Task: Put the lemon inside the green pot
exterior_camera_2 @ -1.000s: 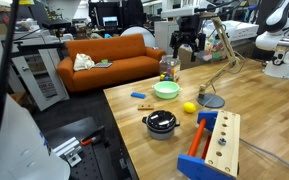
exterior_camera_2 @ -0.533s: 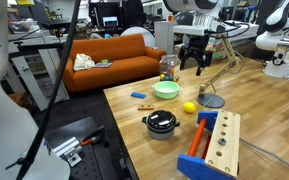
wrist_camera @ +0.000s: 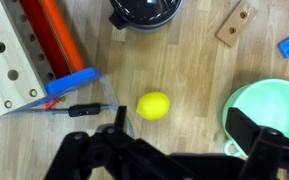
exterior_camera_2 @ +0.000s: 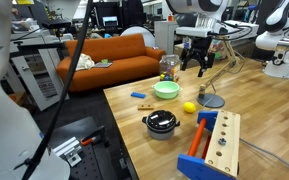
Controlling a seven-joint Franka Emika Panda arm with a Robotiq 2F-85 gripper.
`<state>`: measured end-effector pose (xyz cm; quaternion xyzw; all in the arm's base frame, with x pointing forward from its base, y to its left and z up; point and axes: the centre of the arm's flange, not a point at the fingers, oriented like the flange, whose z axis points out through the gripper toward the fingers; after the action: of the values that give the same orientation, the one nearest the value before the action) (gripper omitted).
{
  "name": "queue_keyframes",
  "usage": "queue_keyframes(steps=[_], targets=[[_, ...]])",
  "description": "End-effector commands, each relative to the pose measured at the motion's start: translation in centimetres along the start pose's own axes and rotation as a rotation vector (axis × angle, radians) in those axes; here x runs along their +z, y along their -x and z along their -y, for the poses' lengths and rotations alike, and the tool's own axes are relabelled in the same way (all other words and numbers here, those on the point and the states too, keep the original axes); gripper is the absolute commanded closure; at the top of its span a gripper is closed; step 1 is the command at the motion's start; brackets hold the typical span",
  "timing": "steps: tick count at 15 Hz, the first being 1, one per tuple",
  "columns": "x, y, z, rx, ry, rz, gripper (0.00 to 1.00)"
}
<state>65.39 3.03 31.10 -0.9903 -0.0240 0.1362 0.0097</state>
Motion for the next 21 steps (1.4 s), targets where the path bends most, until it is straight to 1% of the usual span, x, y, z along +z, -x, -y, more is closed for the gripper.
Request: queue_keyframes(steps=[1, 3, 6, 9, 11, 13, 14, 16, 21], targets=[[0.0, -0.2, 0.0, 0.006, -0.010, 0.001, 0.00], [0.2, -0.7, 0.1, 0.003, -0.051, 0.025, 0.00], [0.9, -1.6, -0.1, 0.055, -0.115, 0.048, 0.00], [1.3, -2.3, -0.5, 0.149, -0.172, 0.044, 0.00], [1.3, -2.6, -0.9, 0.233, -0.202, 0.029, 0.00], [1.1, -2.4, -1.2, 0.306, -0.207, 0.012, 0.00], [1.5, -2.0, -1.1, 0.245, -0.181, 0.020, 0.00], [1.3, -2.1, -1.3, 0.279, -0.188, 0.018, 0.00], [1.3, -2.1, -1.3, 0.288, -0.188, 0.019, 0.00]])
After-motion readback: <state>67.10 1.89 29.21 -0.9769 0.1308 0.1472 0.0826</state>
